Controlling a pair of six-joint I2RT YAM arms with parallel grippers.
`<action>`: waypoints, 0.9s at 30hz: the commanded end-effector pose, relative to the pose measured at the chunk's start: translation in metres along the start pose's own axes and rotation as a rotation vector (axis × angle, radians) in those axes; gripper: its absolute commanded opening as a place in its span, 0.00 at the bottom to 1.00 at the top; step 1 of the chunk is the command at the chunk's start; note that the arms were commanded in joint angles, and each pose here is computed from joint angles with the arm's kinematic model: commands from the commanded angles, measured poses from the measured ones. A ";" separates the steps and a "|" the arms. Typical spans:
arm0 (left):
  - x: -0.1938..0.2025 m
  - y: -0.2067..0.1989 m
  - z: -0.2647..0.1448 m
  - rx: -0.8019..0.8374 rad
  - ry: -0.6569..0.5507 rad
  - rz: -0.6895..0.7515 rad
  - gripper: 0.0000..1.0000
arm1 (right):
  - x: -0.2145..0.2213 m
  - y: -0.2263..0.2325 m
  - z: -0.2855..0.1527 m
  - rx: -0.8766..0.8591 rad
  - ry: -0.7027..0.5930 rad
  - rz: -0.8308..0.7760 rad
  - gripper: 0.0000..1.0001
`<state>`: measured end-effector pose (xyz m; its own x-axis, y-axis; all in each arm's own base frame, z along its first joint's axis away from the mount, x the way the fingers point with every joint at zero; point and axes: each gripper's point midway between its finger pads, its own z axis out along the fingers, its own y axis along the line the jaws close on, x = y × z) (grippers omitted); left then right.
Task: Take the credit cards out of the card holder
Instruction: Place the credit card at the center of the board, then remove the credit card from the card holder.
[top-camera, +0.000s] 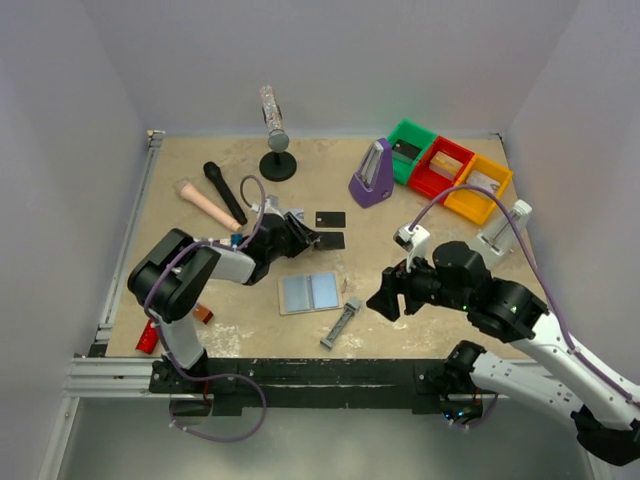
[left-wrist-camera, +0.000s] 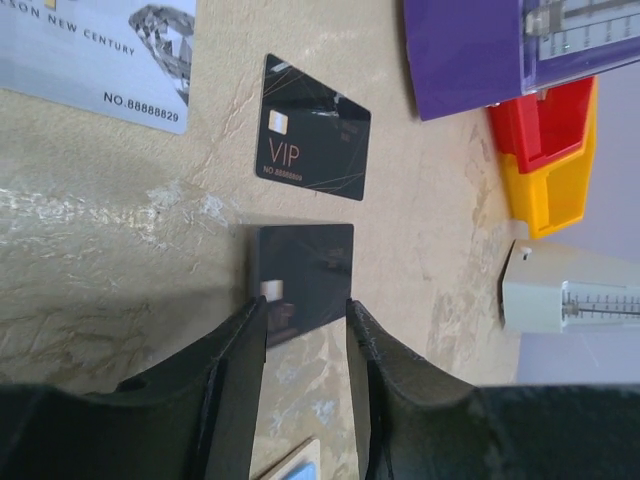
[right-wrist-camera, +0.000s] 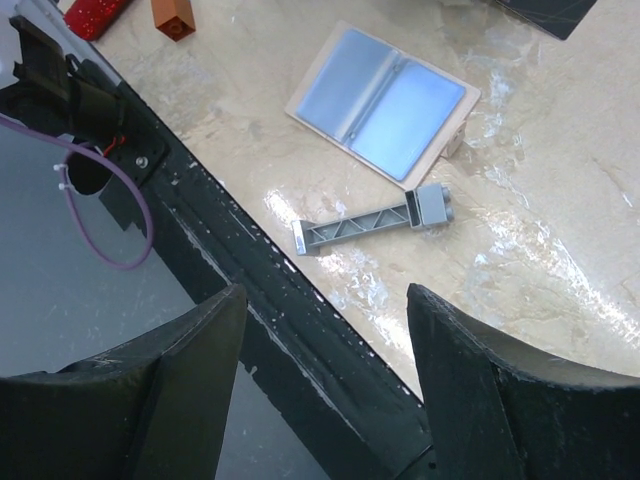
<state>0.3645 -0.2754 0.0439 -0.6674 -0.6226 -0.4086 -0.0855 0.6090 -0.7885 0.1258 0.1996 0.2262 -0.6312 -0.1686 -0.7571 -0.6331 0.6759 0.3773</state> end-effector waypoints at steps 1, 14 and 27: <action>-0.026 -0.029 -0.020 0.084 -0.047 0.058 0.44 | -0.011 0.004 0.000 -0.006 -0.010 -0.006 0.71; -0.028 -0.032 -0.088 0.034 -0.083 0.215 0.51 | -0.011 -0.006 0.044 0.029 -0.019 0.096 0.90; 0.013 0.042 -0.191 -0.135 -0.155 0.121 1.00 | 0.010 -0.040 0.128 0.159 0.237 0.156 0.73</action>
<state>0.2293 -0.2018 0.1341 -0.5862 -0.5258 -0.6164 0.0357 0.7434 -0.6679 0.1733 0.2503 0.1314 -0.8229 -0.2357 -0.5170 -0.4746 0.7853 0.3976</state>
